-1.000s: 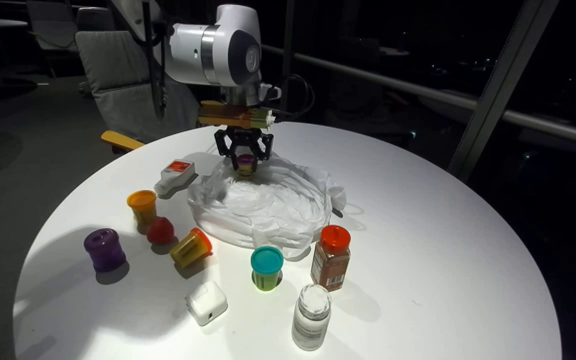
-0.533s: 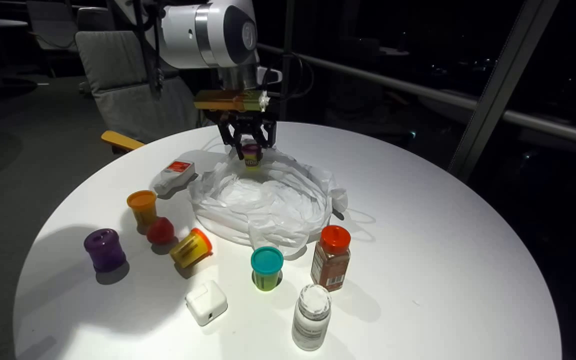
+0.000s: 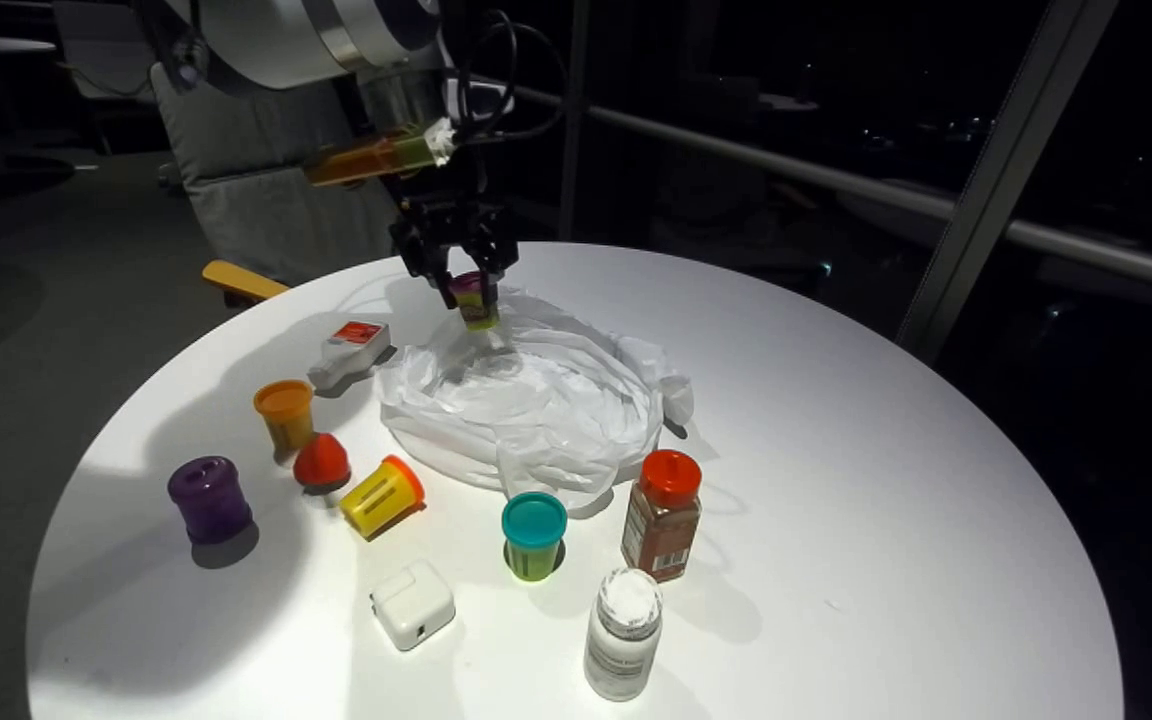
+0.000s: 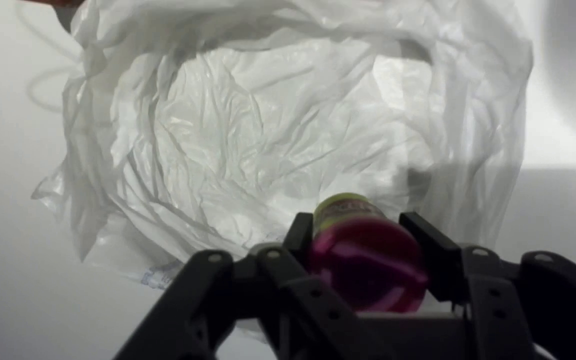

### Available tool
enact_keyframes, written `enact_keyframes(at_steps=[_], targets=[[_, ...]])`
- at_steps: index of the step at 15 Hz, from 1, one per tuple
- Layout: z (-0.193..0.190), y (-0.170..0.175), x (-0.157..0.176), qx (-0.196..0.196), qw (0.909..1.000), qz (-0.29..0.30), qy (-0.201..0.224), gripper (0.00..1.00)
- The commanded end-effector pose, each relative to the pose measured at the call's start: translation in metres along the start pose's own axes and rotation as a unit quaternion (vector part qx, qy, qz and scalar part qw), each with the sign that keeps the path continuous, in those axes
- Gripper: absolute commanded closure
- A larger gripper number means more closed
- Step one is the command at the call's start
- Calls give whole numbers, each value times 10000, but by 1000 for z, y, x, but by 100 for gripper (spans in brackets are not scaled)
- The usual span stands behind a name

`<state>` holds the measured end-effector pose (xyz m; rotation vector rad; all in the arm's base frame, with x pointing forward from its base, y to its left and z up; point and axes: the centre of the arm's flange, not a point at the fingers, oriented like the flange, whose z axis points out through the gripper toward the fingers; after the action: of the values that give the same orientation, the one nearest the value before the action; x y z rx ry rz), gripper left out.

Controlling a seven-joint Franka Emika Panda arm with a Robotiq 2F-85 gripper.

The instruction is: Remove the things from the plastic bag and put them on the table

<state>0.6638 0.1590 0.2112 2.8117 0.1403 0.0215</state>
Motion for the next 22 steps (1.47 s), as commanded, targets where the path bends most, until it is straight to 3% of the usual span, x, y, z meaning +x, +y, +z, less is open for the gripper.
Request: enact_keyframes(at_steps=[1, 5, 9, 13, 20, 21, 22], targets=[[-18, -32, -53, 298, 9982, -494, -171, 76], [-20, -86, -90, 766, 9891, -1218, -313, 76], [-5, -125, -111, 960, 9782, -1800, -374, 76], [15, -140, -122, 1192, 9671, -2211, -396, 76], [26, -143, -124, 1321, 9626, -2366, -3, 76], [26, -141, -125, 1327, 9629, -2349, 54, 69], [27, -138, -126, 1348, 9634, -2315, 113, 26]])
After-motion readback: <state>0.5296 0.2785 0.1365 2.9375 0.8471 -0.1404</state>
